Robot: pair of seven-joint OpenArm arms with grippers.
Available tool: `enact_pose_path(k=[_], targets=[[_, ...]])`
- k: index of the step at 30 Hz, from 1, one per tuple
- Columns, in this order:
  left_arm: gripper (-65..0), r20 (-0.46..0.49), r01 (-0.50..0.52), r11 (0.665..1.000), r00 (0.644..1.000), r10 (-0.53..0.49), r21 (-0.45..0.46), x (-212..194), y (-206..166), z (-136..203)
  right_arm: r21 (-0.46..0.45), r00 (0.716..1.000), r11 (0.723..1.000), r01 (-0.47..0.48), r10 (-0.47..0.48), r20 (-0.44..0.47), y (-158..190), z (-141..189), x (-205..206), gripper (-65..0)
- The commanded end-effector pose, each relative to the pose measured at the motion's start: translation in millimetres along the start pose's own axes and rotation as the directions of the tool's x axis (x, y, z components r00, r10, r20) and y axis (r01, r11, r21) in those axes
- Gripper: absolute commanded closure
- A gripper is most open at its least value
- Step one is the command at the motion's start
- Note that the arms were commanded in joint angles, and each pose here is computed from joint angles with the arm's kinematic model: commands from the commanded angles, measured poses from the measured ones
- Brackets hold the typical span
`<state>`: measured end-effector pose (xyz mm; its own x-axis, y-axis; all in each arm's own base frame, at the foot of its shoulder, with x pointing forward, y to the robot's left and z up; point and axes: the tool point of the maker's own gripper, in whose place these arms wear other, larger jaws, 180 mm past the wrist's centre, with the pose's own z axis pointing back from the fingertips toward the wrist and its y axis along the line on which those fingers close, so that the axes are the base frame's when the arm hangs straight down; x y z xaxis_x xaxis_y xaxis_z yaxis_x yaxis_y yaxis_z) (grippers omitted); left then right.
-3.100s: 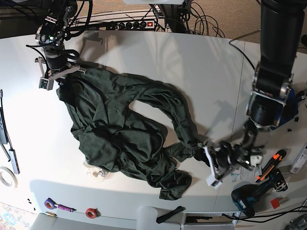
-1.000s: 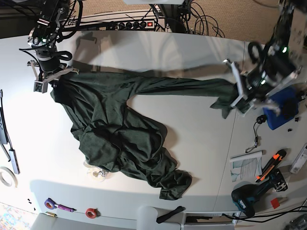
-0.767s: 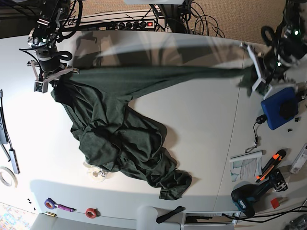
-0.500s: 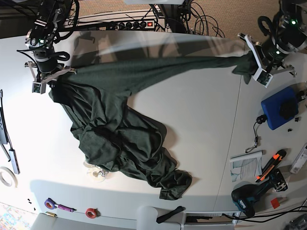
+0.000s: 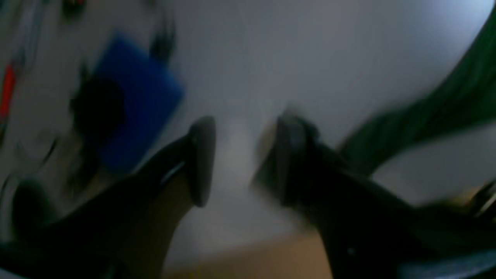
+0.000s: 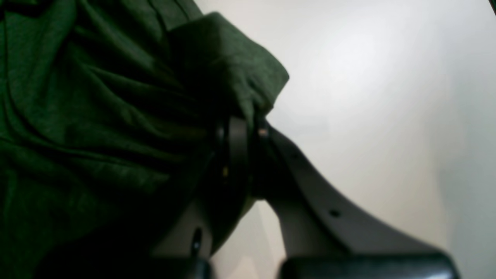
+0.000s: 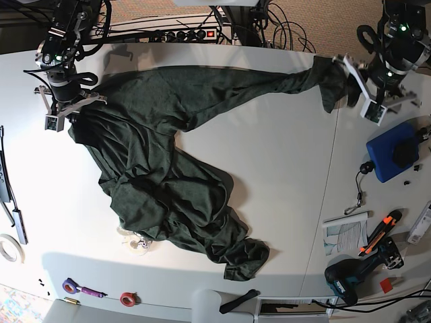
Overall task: Layout the t-shirt on the table in an organized manner, then fold the t-shirt properly
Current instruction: 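Drag the sleeve with the left gripper away from the shirt body, then release the sleeve and grasp the shirt hem with the left gripper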
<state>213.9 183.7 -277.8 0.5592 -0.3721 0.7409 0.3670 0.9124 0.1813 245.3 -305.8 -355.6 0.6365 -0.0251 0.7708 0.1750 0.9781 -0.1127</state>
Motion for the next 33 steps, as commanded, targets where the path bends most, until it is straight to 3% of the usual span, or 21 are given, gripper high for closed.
enact_pose_path(k=[1, 4, 8, 17, 23, 28, 31, 33], targets=[[-26.8, 0.078, 0.015, 0.999, 0.997, -0.011, -0.049, 17.8, -7.4, 3.0, -0.011, 0.999, 1.000, -0.011, 0.011, 0.045, -4.8, 2.7, 14.4, 0.0], [-26.7, 0.193, 0.033, 0.983, 0.981, 0.002, -0.179, 49.5, -30.5, 1.3, -0.011, 0.999, 1.000, -0.011, 0.011, 0.042, -4.5, 2.6, 13.9, 0.0], [-25.5, 0.350, 0.116, 0.958, 0.937, -0.018, -0.261, 100.8, -58.8, -5.3, -0.011, 0.999, 1.000, -0.011, 0.011, 0.035, -4.7, 2.6, 12.5, 0.0], [-25.8, 0.350, 0.232, 0.843, 0.935, -0.056, -0.485, 136.0, -130.2, -111.9, -0.011, 0.999, 1.000, -0.010, 0.011, 0.035, -4.5, 2.5, 12.6, 0.0], [-26.5, 0.375, 0.340, 0.777, 0.916, -0.146, -0.529, 189.1, -186.6, -155.3, -0.009, 0.999, 1.000, -0.006, 0.006, 0.033, -3.3, 2.5, 11.5, 0.0], [-26.5, 0.328, 0.423, 0.705, 0.903, -0.277, -0.569, 203.1, -238.7, -191.6, -0.009, 0.999, 1.000, -0.006, 0.006, 0.033, -3.3, 2.5, 11.4, 0.0], [-26.5, 0.294, 0.430, 0.670, 0.903, -0.314, -0.605, 211.2, -262.3, -207.9, -0.009, 0.999, 1.000, -0.006, 0.006, 0.033, -3.4, 2.5, 11.6, 0.0], [-26.5, 0.294, 0.420, 0.664, 0.908, -0.300, -0.619, 223.5, -274.0, -213.7, -0.009, 0.999, 1.000, -0.006, 0.006, 0.033, -3.3, 2.5, 11.4, 0.0]])
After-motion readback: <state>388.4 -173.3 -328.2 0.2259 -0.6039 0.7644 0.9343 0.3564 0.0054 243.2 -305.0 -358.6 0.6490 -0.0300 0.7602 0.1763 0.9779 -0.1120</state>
